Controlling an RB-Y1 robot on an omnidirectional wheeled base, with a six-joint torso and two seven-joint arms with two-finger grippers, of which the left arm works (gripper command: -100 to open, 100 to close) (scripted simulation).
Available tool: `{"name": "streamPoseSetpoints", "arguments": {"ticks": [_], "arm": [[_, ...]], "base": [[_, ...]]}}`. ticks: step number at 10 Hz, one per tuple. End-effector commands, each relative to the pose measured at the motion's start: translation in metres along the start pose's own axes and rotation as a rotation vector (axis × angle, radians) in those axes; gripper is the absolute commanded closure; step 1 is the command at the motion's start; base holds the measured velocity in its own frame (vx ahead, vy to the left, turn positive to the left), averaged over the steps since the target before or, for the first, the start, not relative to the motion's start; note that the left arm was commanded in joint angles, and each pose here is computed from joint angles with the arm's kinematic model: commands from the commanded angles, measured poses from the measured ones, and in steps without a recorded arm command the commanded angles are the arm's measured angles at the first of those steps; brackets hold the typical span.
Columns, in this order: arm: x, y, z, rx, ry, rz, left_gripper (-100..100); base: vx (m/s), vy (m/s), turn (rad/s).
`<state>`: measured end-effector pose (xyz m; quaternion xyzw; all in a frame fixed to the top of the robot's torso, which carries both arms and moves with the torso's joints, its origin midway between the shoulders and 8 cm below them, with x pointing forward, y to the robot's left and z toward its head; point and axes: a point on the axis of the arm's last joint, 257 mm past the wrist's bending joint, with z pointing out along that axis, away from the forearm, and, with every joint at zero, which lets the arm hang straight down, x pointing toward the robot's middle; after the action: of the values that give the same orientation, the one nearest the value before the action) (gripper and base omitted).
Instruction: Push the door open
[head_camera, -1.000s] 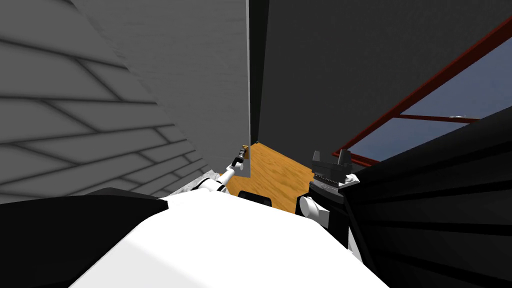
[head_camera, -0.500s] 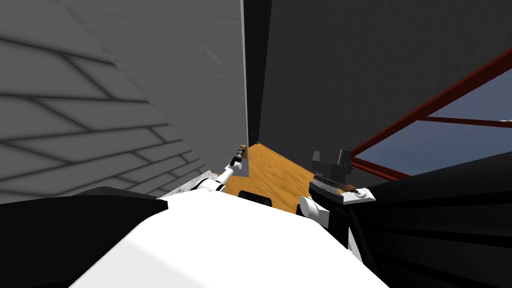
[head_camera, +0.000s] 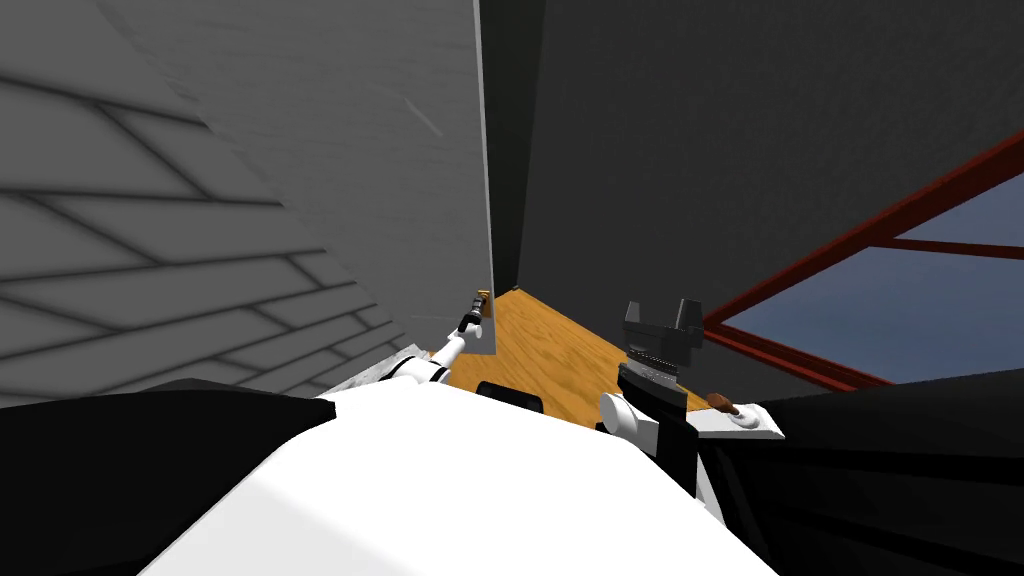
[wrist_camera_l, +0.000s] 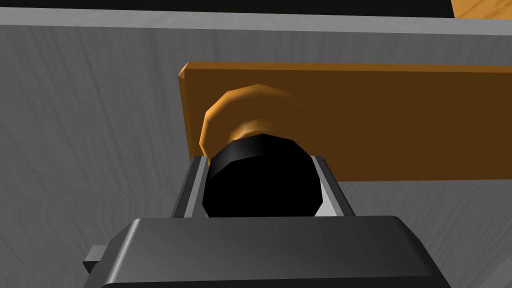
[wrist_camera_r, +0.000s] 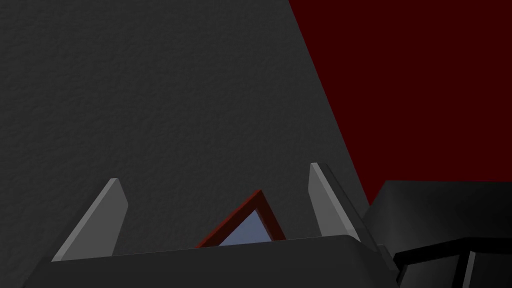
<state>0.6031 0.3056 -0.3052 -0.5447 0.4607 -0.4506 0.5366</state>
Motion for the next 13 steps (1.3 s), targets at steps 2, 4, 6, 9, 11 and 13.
{"name": "streamPoseSetpoints", "arguments": {"ticks": [2,4,6,9,11,13], "arm": [[-0.023,-0.008,0.0035,0.017,-0.040,-0.001,100],[-0.039,-0.008,0.0039,0.017,-0.070,-0.002,100],[-0.053,-0.009,0.0040,0.017,-0.095,-0.004,100],[-0.063,-0.005,0.0024,0.012,-0.111,-0.001,100],[-0.080,-0.007,0.0019,0.015,-0.142,-0.001,100],[-0.093,-0.007,0.0009,0.015,-0.167,-0.002,100]], "base": [[0.205,-0.117,0.079],[0.208,-0.107,0.069],[0.168,-0.098,0.065],[0.138,-0.079,0.054],[0.143,-0.043,0.051],[0.220,-0.054,0.044]]}}
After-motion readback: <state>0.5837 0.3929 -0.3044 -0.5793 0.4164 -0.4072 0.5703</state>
